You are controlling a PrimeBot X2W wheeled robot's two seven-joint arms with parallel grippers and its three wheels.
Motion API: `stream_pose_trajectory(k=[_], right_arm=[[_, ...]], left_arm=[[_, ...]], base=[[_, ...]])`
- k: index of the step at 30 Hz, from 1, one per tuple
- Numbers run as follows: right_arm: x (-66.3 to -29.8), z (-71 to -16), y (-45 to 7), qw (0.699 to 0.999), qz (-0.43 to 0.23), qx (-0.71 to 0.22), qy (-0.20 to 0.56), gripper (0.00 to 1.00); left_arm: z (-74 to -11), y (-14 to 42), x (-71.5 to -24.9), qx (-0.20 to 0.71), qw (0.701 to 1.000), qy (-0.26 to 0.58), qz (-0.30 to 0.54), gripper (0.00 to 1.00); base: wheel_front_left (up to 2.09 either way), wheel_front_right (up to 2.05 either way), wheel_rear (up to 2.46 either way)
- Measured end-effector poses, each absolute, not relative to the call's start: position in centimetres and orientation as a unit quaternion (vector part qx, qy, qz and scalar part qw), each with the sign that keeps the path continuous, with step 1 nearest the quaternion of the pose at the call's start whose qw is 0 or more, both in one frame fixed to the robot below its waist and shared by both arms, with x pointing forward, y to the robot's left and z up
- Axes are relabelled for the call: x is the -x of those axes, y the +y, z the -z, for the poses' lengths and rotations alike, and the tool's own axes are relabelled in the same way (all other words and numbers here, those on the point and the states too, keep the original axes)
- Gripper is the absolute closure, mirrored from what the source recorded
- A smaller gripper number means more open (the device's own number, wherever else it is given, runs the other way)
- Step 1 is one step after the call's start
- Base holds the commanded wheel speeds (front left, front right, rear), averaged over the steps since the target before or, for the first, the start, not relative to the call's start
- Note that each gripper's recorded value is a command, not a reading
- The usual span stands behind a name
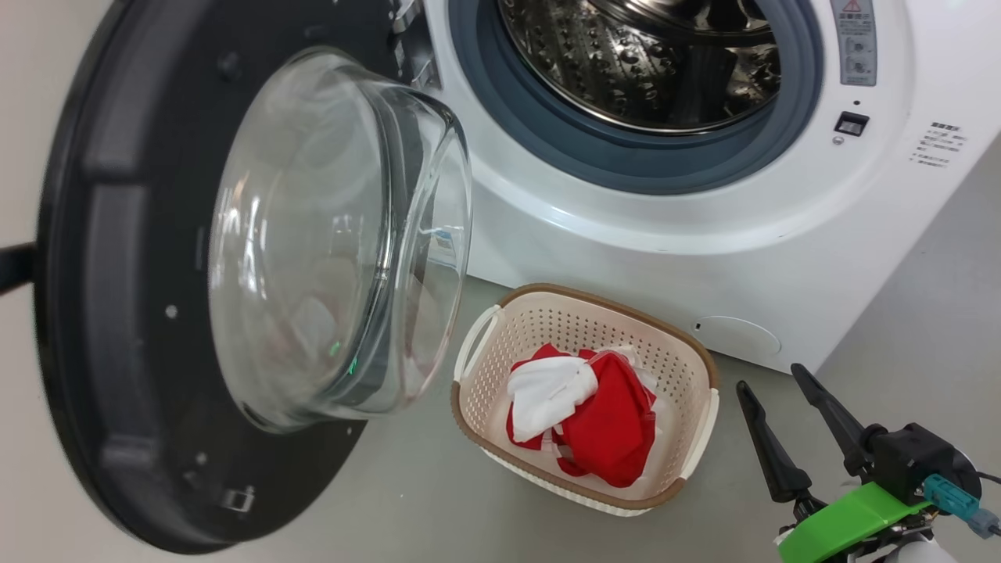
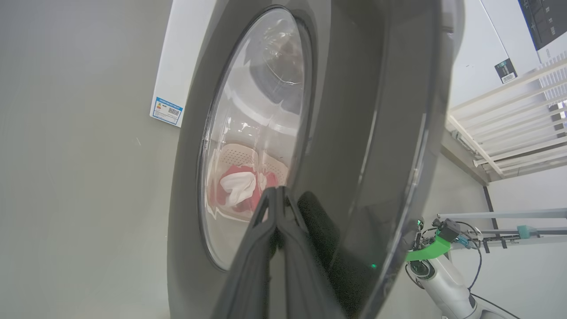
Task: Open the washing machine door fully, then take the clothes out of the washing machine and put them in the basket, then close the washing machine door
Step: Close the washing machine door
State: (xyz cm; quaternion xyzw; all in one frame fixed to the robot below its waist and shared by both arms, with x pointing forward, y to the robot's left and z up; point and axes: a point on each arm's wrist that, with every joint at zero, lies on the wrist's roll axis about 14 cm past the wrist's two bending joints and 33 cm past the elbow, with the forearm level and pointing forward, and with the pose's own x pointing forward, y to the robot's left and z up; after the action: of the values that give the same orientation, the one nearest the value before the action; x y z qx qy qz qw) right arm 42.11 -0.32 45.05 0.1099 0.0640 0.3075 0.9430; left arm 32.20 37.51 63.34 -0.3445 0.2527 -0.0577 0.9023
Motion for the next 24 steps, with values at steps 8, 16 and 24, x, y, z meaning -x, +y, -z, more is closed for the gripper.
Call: stream_pose_trajectory(k=[8, 16, 24], right_arm=[[-41.8, -45.4, -2.2, 0.952, -0.280, -0.111, 0.058, 0.00], [-41.4, -46.2, -4.4, 0.961, -0.247, -0.116, 0.046, 0.00], [-40.9, -46.6, -7.0, 0.970, -0.211, -0.117, 0.038, 0.00]], left_arm=[[-64.0, 31.7, -34.4, 0.314, 0.903, 0.252, 0.152, 1.00], [-65.5, 25.6, -36.5, 0.290, 0.893, 0.237, 0.249, 1.00], [-66.6, 21.0, -39.1, 0.302, 0.884, 0.194, 0.301, 1.00]], base=[[0.00, 0.00, 0.00], [0.00, 0.00, 0.00], [0.00, 0.00, 0.00]])
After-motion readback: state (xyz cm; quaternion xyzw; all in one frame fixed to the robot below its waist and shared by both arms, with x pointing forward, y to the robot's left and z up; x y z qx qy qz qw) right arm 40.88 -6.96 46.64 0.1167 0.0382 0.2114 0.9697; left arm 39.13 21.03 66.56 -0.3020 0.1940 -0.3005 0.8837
